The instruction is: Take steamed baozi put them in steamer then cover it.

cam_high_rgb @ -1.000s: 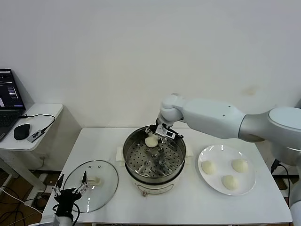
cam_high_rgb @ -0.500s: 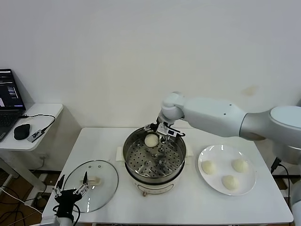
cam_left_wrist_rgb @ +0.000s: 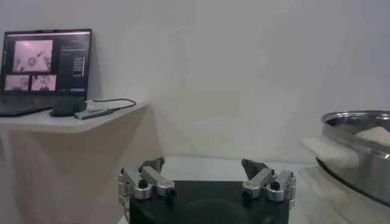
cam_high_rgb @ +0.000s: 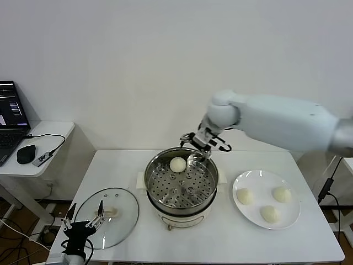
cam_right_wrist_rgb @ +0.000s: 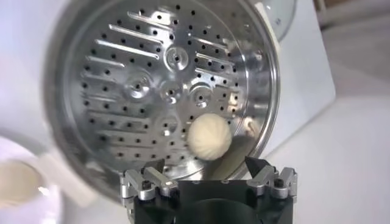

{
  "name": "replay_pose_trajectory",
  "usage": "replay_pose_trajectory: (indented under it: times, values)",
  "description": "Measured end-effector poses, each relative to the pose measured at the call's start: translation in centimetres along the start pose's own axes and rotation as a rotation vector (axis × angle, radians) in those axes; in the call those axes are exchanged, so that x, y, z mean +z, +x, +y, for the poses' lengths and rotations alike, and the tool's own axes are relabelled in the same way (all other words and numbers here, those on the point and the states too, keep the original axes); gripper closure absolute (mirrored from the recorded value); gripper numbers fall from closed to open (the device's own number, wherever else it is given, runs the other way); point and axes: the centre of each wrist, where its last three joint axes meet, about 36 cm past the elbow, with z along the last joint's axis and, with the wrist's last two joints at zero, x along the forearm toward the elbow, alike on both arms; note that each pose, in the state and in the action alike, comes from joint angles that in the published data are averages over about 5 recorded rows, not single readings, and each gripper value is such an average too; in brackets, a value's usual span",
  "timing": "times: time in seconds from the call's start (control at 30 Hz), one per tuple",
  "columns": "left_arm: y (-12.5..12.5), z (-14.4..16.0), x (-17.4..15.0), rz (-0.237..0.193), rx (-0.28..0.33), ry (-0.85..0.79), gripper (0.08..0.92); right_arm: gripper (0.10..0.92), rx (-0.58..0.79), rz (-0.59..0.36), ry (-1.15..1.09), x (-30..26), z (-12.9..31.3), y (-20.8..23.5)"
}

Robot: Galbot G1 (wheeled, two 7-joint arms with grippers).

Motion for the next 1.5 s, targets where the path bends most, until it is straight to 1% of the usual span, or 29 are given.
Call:
replay_pose_trajectory:
  times: [0.2, 0.37, 0.57, 0.83, 1.0, 1.13, 1.5]
  values:
    - [0.0, 0.0, -0.2, 0.002, 0.009, -0.011, 0.177, 0.2, 0.016, 0.036, -0.238, 2.6, 5.7, 2.5]
    - [0.0, -0.2, -0.1, 0.009, 0.019, -0.021, 0.177, 0.2, 0.015, 0.057, -0.417, 4.6, 10.8, 2.7]
    - [0.1, -0.4, -0.1, 0.014, 0.023, -0.027, 0.177, 0.2, 0.0, 0.087, -0.557, 6.3, 15.8, 1.0]
    - [0.0, 0.0, -0.2, 0.018, 0.015, -0.04, 0.177, 0.2, -0.057, 0.145, -0.675, 7.8, 21.0, -3.3]
    - [0.0, 0.0, -0.1, 0.023, 0.01, -0.042, 0.177, 0.2, -0.097, 0.172, -0.712, 8.3, 23.3, -5.9]
    - [0.1, 0.0, 0.0, 0.028, 0.008, -0.042, 0.177, 0.2, -0.114, 0.186, -0.729, 8.6, 24.4, -7.6]
    - [0.2, 0.4, 0.2, 0.035, -0.004, -0.048, 0.177, 0.2, -0.121, 0.193, -0.746, 9.0, 24.8, -11.1]
